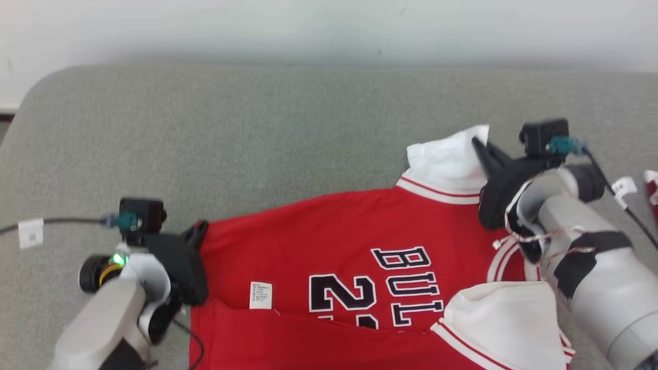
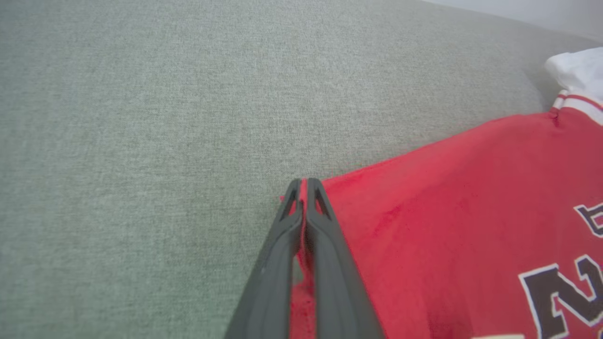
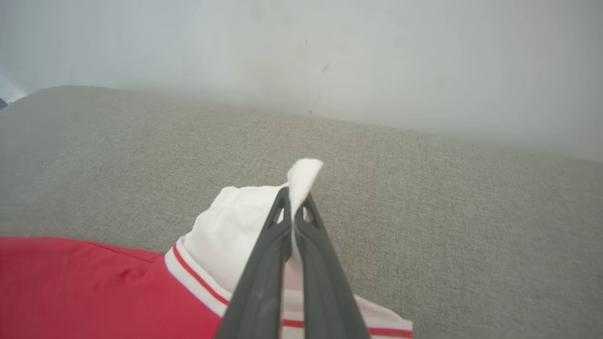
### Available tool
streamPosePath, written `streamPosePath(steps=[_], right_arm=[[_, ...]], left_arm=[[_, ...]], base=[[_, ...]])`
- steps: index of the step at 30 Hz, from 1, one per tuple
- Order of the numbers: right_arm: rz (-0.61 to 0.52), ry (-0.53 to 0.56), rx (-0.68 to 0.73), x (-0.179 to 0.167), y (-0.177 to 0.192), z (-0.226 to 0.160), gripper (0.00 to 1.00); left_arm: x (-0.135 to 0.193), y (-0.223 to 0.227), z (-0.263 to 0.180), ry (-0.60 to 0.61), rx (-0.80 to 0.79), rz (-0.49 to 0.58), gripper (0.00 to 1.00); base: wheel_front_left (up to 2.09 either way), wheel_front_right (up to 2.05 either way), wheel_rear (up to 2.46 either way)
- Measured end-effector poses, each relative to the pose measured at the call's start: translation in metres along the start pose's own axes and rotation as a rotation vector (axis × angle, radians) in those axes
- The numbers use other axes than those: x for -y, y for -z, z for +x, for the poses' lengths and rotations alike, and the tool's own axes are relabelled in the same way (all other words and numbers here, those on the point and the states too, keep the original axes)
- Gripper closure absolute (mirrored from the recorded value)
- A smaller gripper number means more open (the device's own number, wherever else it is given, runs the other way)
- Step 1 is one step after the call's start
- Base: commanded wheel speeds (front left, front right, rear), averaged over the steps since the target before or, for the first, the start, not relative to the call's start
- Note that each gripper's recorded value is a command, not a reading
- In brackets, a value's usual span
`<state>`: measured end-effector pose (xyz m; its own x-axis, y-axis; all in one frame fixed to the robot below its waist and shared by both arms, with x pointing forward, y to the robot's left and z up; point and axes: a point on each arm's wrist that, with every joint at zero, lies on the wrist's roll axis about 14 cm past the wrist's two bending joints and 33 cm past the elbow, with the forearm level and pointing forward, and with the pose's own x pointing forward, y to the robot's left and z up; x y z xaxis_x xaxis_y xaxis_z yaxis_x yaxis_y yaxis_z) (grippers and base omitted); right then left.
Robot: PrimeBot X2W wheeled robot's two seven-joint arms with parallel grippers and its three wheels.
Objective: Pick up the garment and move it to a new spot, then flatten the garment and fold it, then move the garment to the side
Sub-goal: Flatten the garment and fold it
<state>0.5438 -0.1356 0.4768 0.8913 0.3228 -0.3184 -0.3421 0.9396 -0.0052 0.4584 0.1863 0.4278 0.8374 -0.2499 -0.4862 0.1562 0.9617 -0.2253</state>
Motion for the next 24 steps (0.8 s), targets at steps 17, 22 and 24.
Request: streamPosePath(steps=[17, 22, 24], right_arm=[[0.187, 0.038, 0.147, 0.006, 0.016, -0.092, 1.00], [0.243, 0.058, 0.149, 0.010, 0.035, -0.115, 1.00], [0.277, 0.067, 0.144, 0.009, 0.044, -0.122, 1.00]], left_arm=[[0.008, 0.052, -0.039, -0.007, 0.070, -0.043, 1.00], [0.011, 0.066, -0.042, -0.011, 0.081, -0.054, 1.00], [0.014, 0.071, -0.043, -0.008, 0.081, -0.059, 1.00]], base=[[0.00, 0.00, 0.00], [0.00, 0.00, 0.00], [0.00, 0.00, 0.00]])
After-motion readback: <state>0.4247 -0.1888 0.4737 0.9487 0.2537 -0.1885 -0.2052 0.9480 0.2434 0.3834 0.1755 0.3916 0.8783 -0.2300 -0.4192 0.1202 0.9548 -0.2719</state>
